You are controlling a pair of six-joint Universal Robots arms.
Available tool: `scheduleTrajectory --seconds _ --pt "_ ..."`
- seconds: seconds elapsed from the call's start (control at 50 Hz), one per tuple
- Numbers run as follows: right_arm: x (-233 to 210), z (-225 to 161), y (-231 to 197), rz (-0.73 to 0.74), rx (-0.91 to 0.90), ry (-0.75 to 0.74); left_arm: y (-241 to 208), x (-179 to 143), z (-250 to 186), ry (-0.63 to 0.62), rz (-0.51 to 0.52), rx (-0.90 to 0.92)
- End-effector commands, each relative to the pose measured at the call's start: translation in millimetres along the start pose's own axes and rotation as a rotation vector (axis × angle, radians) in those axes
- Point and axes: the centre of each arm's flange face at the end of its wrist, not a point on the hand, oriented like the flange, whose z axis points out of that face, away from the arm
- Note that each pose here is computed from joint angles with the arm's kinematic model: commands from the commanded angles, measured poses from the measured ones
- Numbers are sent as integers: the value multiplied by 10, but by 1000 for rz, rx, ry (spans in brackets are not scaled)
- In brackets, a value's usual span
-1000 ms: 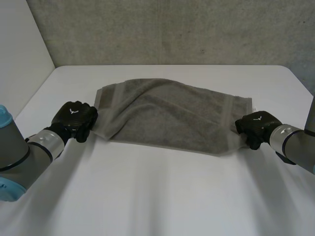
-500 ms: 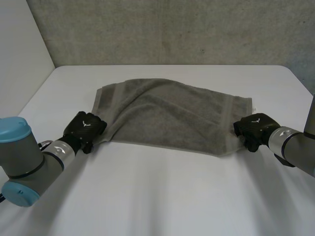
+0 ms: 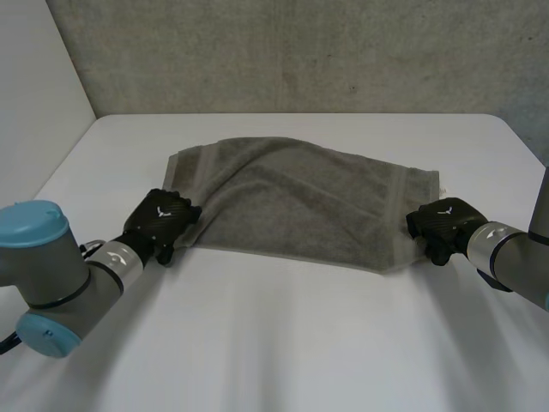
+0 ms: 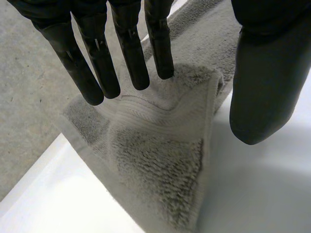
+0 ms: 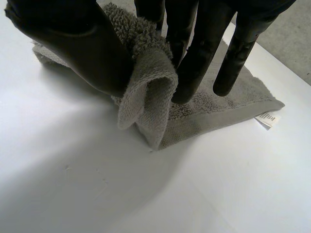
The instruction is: Fold the towel.
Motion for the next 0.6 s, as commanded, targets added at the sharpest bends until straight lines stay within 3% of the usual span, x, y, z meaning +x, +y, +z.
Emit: scheduleTrajectory --seconds 0.02,0.44,0.6 --pt "-8 0 0 -1 0 -2 39 -30 145 -8 10 9" --pt "156 18 -64 0 60 69 -28 -286 378 -135 31 21" --pt "443 -315 -461 -31 176 180 -585 -607 138 -224 44 141"
